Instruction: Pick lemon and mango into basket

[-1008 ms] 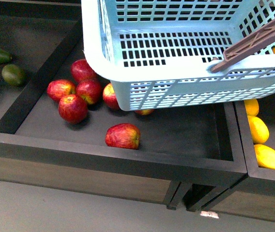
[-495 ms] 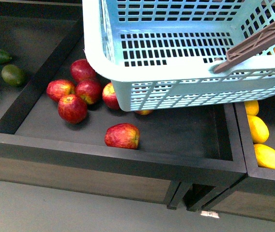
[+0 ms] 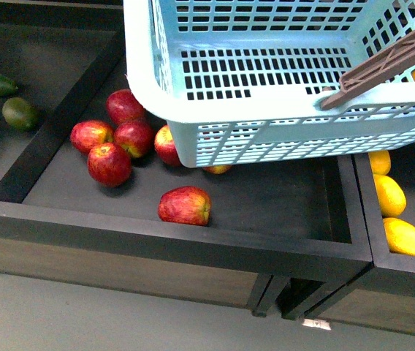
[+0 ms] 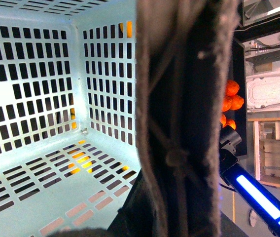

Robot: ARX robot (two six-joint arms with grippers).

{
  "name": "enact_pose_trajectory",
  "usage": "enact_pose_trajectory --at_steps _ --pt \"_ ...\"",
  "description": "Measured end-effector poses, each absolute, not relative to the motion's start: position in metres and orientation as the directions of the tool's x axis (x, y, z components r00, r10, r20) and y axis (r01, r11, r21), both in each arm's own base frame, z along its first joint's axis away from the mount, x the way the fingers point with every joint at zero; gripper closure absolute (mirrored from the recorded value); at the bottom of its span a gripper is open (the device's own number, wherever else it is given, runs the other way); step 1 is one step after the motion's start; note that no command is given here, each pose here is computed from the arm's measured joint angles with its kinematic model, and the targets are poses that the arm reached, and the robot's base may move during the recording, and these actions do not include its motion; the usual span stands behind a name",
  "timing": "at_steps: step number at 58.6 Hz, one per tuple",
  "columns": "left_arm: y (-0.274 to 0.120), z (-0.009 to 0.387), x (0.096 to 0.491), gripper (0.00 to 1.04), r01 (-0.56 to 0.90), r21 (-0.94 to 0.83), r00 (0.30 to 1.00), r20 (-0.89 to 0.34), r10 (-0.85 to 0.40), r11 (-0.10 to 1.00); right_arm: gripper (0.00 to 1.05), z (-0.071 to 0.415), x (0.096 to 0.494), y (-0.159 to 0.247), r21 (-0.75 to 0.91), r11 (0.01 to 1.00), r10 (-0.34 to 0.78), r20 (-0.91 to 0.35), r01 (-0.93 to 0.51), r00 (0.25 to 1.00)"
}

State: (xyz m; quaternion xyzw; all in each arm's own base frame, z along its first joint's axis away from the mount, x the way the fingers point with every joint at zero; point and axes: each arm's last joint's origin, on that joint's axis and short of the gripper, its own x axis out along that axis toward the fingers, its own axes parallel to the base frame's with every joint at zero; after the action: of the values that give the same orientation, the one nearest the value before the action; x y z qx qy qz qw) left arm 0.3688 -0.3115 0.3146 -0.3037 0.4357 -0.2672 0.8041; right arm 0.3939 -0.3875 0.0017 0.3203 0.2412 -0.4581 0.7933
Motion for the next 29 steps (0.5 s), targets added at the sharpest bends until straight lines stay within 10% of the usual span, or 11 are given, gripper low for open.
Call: enact_pose_trajectory --at_steps 29 --pt "-0.311 0.315 0.369 1.0 0.165 -0.721 0.478 -0.538 -0.694 0.673 0.09 -0.022 0.429 -0.391 0.292 0.384 -0.541 -0.697 0.876 0.47"
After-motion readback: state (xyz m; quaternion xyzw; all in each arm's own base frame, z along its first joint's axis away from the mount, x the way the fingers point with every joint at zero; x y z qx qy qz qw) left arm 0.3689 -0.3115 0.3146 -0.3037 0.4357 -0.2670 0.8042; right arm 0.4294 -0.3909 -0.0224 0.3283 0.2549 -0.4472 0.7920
